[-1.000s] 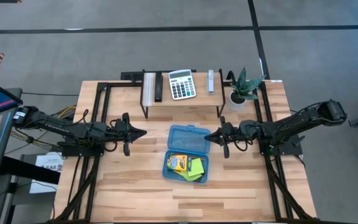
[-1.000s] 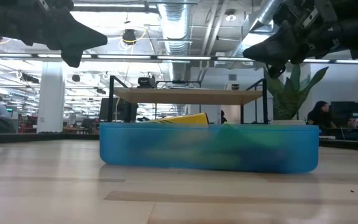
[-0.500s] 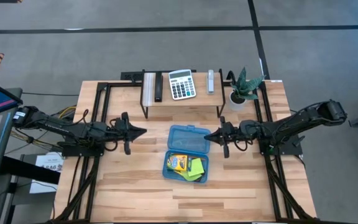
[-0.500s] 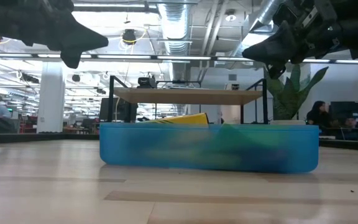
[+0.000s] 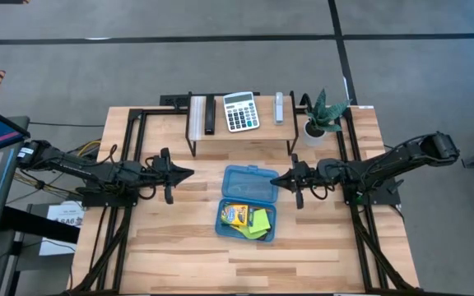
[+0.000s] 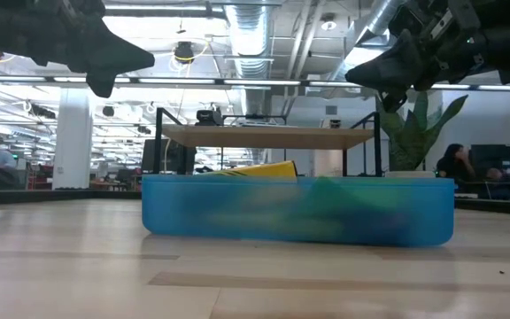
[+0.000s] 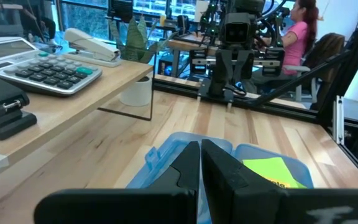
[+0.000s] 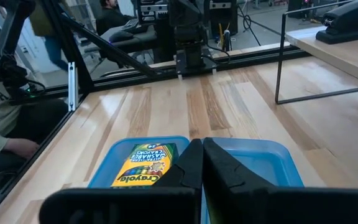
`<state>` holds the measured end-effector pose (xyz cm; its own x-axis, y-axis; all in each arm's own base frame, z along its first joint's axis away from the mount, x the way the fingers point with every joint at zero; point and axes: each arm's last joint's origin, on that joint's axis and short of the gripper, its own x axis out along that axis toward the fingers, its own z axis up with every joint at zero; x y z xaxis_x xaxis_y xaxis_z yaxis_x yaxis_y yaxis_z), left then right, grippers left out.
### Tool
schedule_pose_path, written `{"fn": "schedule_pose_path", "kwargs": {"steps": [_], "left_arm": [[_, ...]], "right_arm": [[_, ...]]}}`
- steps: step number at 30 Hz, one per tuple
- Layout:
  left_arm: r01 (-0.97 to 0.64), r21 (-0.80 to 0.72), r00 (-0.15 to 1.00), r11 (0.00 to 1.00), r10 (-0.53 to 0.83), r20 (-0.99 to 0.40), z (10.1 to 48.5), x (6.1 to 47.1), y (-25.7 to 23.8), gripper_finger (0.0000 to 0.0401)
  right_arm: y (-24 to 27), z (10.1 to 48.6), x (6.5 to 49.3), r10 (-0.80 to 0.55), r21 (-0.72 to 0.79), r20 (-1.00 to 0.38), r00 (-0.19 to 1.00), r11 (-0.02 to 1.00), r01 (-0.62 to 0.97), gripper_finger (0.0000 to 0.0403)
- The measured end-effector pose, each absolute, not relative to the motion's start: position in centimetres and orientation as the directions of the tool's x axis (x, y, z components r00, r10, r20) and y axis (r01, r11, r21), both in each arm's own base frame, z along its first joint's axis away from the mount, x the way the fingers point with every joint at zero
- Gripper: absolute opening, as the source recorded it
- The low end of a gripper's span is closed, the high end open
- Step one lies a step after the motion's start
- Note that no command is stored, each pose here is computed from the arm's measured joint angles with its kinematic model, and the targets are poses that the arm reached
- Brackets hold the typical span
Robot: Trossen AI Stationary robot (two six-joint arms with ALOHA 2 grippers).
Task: Pack school essentials
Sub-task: Close the supply box
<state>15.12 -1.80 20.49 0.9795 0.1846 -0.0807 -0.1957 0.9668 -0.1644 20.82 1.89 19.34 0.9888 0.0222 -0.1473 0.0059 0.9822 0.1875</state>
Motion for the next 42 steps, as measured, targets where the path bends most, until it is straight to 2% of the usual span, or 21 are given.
{"fn": "schedule_pose_path", "kwargs": {"steps": [10,18,24,42], "left_arm": [[-0.204,-0.158,0.978,0.966,0.193,-0.084,20.5,15.1,-1.8,0.0004],[-0.224,-0.165,0.966,0.961,0.195,-0.172,19.3,15.7,-1.9,0.0004],[-0.299,-0.122,0.941,0.946,0.271,-0.201,18.7,16.0,-1.7,0.0004],[-0.271,-0.135,0.949,0.953,0.241,-0.202,18.7,16.0,-1.8,0.0004]], "right_arm": [[1.6,19.3,20.8,0.006,0.201,-0.148,0.989,0.979,0.024,0.0023],[1.7,18.6,20.7,0.010,0.221,-0.219,0.976,0.974,0.040,0.0019],[1.7,18.4,20.6,0.009,0.217,-0.245,0.969,0.975,0.046,0.0018],[1.7,18.4,20.6,0.008,0.217,-0.246,0.969,0.975,0.047,0.0022]]}}
